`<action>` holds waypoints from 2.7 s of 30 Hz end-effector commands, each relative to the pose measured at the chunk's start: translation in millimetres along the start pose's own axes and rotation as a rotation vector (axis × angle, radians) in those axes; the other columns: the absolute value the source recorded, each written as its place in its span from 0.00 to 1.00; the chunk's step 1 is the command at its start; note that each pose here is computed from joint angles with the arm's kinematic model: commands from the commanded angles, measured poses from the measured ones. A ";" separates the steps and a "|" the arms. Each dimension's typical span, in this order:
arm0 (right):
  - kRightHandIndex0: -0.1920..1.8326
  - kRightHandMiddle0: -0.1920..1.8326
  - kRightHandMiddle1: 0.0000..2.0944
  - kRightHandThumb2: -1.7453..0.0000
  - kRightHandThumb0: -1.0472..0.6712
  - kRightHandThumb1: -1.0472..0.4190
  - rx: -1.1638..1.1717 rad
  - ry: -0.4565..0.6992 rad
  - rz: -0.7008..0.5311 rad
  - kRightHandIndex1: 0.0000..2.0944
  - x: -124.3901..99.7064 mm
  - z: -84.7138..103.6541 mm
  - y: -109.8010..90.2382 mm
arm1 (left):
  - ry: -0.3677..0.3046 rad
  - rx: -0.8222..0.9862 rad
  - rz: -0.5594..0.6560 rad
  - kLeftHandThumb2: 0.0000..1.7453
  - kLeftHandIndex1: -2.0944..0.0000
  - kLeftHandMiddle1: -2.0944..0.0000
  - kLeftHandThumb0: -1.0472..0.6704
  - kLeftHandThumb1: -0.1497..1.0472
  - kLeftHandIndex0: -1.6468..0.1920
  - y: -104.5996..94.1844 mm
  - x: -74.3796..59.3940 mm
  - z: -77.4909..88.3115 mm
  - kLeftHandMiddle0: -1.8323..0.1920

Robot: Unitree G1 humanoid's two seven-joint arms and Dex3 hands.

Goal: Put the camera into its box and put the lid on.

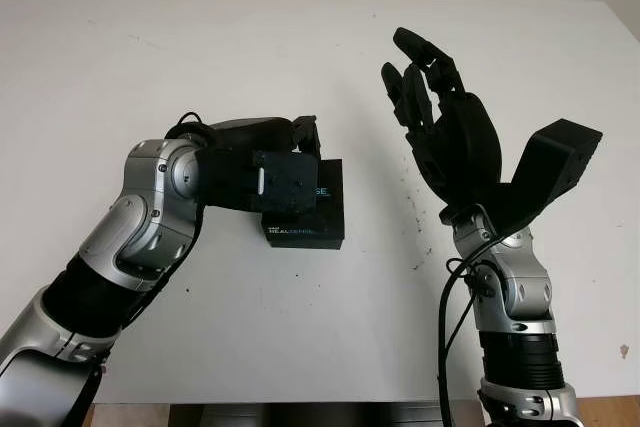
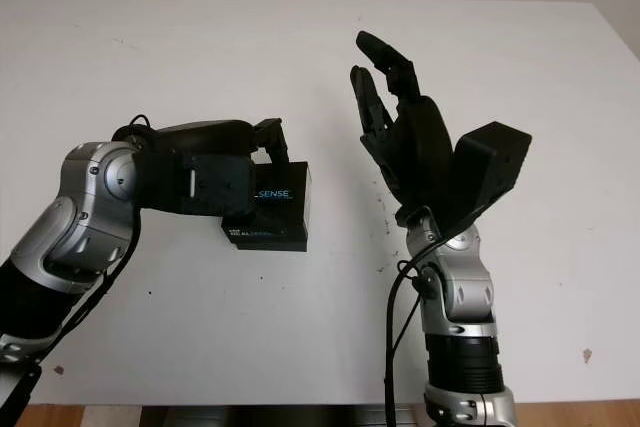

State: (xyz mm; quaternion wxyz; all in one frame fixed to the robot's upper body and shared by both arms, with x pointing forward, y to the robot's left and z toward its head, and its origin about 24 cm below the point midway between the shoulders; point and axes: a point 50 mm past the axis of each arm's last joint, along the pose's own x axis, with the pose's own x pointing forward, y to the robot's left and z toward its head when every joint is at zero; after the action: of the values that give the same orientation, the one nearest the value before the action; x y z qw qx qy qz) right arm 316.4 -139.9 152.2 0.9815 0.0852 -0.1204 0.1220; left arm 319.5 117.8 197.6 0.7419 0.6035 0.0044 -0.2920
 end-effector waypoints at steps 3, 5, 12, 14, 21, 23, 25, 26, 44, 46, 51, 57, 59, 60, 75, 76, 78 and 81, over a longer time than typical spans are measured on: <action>0.17 0.00 0.39 0.73 0.25 0.00 -0.001 0.000 -0.002 0.03 -1.5 -1.1 -1.1 | -0.020 0.055 -0.057 0.11 0.06 0.00 0.46 1.00 0.85 -10.7 3.0 2.2 0.74; 0.17 0.00 0.39 0.73 0.25 0.00 -0.003 0.001 -0.003 0.03 -1.4 -1.0 -1.1 | -0.012 0.110 -0.069 0.12 0.16 0.05 0.39 1.00 0.96 -11.4 2.6 2.4 0.91; 0.17 0.00 0.39 0.73 0.25 0.00 -0.002 0.000 -0.002 0.03 -1.6 -0.9 -1.1 | 0.065 0.234 -0.103 0.21 0.96 0.96 0.27 1.00 1.00 -10.4 -2.0 12.2 1.00; 0.17 0.00 0.40 0.73 0.25 0.00 -0.005 -0.001 -0.003 0.03 -1.6 -0.9 -0.9 | 0.073 0.219 -0.108 0.22 0.99 0.99 0.26 1.00 1.00 -10.9 -1.9 12.7 1.00; 0.17 0.00 0.40 0.73 0.24 0.00 0.003 0.001 -0.006 0.03 -1.4 -1.4 -0.2 | 0.076 0.140 -0.109 0.21 1.00 1.00 0.26 1.00 1.00 -13.4 -2.0 11.6 1.00; 0.17 0.00 0.41 0.73 0.25 0.00 0.005 0.001 -0.005 0.03 -1.6 -1.3 -0.1 | 0.077 0.135 -0.108 0.20 1.00 1.00 0.26 1.00 1.00 -13.7 -2.3 11.7 1.00; 0.17 0.00 0.41 0.73 0.25 0.00 0.003 -0.001 -0.003 0.03 -1.7 -1.6 -0.3 | 0.075 0.134 -0.110 0.20 1.00 1.00 0.26 1.00 1.00 -14.2 -2.8 11.7 1.00; 0.17 0.00 0.41 0.73 0.25 0.00 0.001 0.000 -0.002 0.03 -1.6 -1.7 -0.4 | 0.074 0.131 -0.112 0.19 1.00 1.00 0.26 1.00 1.00 -14.4 -3.0 11.6 1.00; 0.17 0.00 0.41 0.74 0.24 0.00 0.006 0.011 -0.005 0.03 -1.9 -1.4 -2.5 | -0.014 -0.056 -0.076 0.27 1.00 1.00 0.15 1.00 1.00 31.8 -55.8 6.7 1.00; 0.17 0.00 0.41 0.73 0.24 0.00 0.009 0.010 -0.002 0.03 -1.4 -1.8 -3.5 | -0.016 -0.063 -0.053 0.29 1.00 1.00 0.14 1.00 1.00 41.0 -67.1 4.7 1.00; 0.17 0.00 0.39 0.73 0.25 0.00 -0.014 0.011 0.017 0.03 -0.4 -2.3 -4.7 | -0.022 -0.156 0.079 0.32 1.00 1.00 0.11 1.00 1.00 49.1 -81.4 -10.9 1.00; 0.17 0.00 0.40 0.73 0.25 0.00 -0.022 0.004 0.007 0.03 0.9 -1.2 -6.5 | -0.125 -0.461 0.311 0.33 1.00 1.00 0.11 1.00 1.00 48.5 -90.9 -33.1 1.00; 0.15 0.00 0.37 0.73 0.25 0.00 -0.018 0.004 0.001 0.02 1.7 -1.2 -7.2 | -0.149 -0.518 0.456 0.35 1.00 1.00 0.11 1.00 1.00 46.2 -90.6 -40.3 1.00; 0.13 0.00 0.32 0.72 0.24 0.00 -0.012 0.005 -0.001 0.01 2.2 -1.4 -7.5 | -0.160 -0.549 0.526 0.35 1.00 1.00 0.12 1.00 1.00 44.0 -89.9 -43.7 1.00; 0.00 0.00 0.00 0.61 0.17 0.00 -0.155 -0.010 -0.043 0.00 14.3 1.2 -14.0 | -0.217 -1.113 0.844 0.37 1.00 1.00 0.13 1.00 1.00 -16.0 -31.8 -99.1 1.00; 0.00 0.00 0.00 0.61 0.16 0.00 -0.156 -0.009 -0.045 0.00 15.0 1.0 -14.5 | -0.213 -1.132 0.841 0.37 1.00 1.00 0.13 1.00 1.00 -19.2 -29.1 -100.8 1.00; 0.00 0.00 0.00 0.61 0.16 0.00 -0.156 -0.006 -0.051 0.00 15.9 0.5 -15.9 | -0.198 -1.139 0.824 0.37 1.00 1.00 0.14 1.00 1.00 -24.3 -25.1 -102.5 1.00; 0.00 0.00 0.00 0.63 0.15 0.00 -0.147 0.001 -0.062 0.00 17.3 -0.6 -18.3 | -0.187 -1.138 0.803 0.40 1.00 1.00 0.16 1.00 1.00 -27.5 -23.3 -102.8 1.00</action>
State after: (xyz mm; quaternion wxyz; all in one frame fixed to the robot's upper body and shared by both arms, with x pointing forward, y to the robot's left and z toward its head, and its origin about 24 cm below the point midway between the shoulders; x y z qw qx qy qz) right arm 336.0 -151.1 147.2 0.9898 0.0165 -0.1124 0.0859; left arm 324.8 216.6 153.9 0.9908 0.0454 -0.1277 0.0022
